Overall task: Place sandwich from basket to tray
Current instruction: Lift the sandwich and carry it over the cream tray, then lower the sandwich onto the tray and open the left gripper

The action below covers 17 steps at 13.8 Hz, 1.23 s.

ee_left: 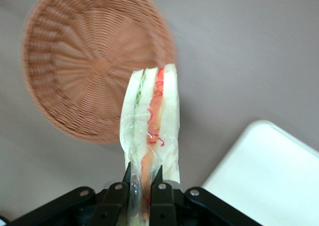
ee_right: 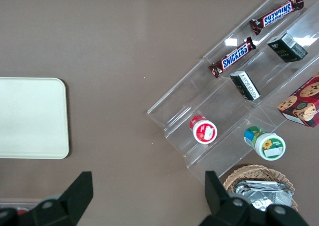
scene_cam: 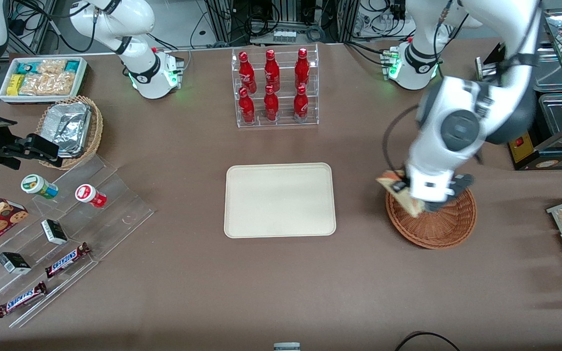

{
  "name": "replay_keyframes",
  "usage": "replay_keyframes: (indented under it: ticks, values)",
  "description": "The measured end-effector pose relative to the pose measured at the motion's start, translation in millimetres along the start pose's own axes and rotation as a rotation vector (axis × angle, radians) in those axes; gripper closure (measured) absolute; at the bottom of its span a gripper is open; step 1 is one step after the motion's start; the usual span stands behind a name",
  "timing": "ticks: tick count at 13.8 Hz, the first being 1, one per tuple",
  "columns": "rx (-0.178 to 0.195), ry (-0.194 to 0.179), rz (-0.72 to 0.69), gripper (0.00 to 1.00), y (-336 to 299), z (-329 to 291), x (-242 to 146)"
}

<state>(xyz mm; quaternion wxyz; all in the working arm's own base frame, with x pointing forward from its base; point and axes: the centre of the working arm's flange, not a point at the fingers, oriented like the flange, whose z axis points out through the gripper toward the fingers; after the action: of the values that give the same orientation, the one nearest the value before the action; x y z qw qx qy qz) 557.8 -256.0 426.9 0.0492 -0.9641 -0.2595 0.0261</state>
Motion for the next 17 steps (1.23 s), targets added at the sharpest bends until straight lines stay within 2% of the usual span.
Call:
replay_keyframes:
  ticks: [5,8,12,14,17]
  values:
    - [-0.006,0.038,0.207,0.85,120.4,29.4,-118.1]
    - [-0.041,0.068,0.277,0.85,184.1,80.6,-163.1]
    - [-0.103,0.118,0.358,0.85,224.8,137.4,-200.9]
    - [-0.104,0.157,0.389,0.85,233.0,150.3,-203.4]
    - [-0.097,0.174,0.437,0.85,240.0,157.4,-206.0]
